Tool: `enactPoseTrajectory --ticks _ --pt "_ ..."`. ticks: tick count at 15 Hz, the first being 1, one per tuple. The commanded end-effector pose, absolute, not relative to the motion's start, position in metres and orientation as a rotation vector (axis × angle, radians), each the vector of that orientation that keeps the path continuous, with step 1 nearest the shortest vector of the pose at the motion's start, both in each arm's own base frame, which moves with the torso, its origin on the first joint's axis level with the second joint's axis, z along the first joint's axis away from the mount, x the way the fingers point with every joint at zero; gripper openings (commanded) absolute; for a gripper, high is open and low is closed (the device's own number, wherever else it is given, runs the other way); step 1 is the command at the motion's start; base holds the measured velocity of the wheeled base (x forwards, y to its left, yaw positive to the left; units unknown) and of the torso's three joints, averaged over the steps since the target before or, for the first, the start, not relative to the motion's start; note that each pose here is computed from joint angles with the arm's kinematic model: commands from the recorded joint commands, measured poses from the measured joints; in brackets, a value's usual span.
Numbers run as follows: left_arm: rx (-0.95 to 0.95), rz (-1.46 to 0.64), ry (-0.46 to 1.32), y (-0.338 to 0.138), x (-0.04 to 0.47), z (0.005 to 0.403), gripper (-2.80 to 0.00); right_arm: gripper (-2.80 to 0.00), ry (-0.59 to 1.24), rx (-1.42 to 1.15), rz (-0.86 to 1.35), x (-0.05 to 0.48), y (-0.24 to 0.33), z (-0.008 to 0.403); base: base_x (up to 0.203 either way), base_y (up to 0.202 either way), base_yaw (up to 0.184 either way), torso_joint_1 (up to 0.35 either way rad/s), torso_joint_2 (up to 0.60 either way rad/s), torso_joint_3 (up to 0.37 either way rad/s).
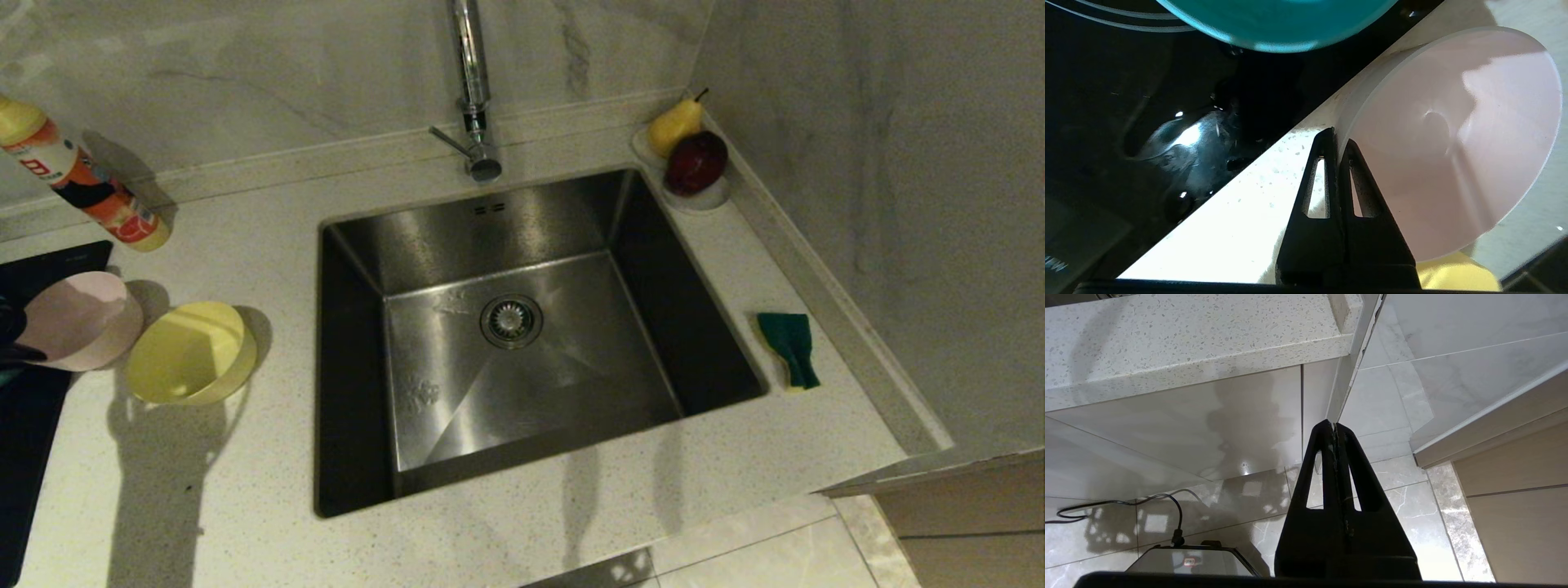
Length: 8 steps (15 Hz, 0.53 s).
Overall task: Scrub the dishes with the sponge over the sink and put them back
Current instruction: Place the bowl on the bowl
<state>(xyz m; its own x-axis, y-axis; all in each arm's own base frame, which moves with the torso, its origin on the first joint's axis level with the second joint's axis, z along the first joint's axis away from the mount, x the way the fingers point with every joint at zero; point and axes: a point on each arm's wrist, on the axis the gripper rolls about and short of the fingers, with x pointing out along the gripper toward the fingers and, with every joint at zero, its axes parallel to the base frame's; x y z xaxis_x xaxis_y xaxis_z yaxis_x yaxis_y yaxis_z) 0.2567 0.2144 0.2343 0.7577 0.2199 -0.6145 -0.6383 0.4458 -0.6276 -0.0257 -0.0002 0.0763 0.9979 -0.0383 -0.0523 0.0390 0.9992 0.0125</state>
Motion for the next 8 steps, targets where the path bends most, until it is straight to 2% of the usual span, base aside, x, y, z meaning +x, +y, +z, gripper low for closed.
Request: enactPoseTrajectory --ticks 1,8 --pt "-0.96 0.556 0.448 0.208 0.243 0.255 -2.8 -2.8 0.053 0.014 -0.039 -0.026 0.0 0.076 0.0 0.0 0.0 0.0 0.0 0.0" --pt "-0.916 0.534 0.406 0.173 0.204 0.303 -2.8 -2.8 0.053 0.014 -0.039 -0.026 0.0 0.076 0.0 0.0 0.0 0.0 0.0 0.0"
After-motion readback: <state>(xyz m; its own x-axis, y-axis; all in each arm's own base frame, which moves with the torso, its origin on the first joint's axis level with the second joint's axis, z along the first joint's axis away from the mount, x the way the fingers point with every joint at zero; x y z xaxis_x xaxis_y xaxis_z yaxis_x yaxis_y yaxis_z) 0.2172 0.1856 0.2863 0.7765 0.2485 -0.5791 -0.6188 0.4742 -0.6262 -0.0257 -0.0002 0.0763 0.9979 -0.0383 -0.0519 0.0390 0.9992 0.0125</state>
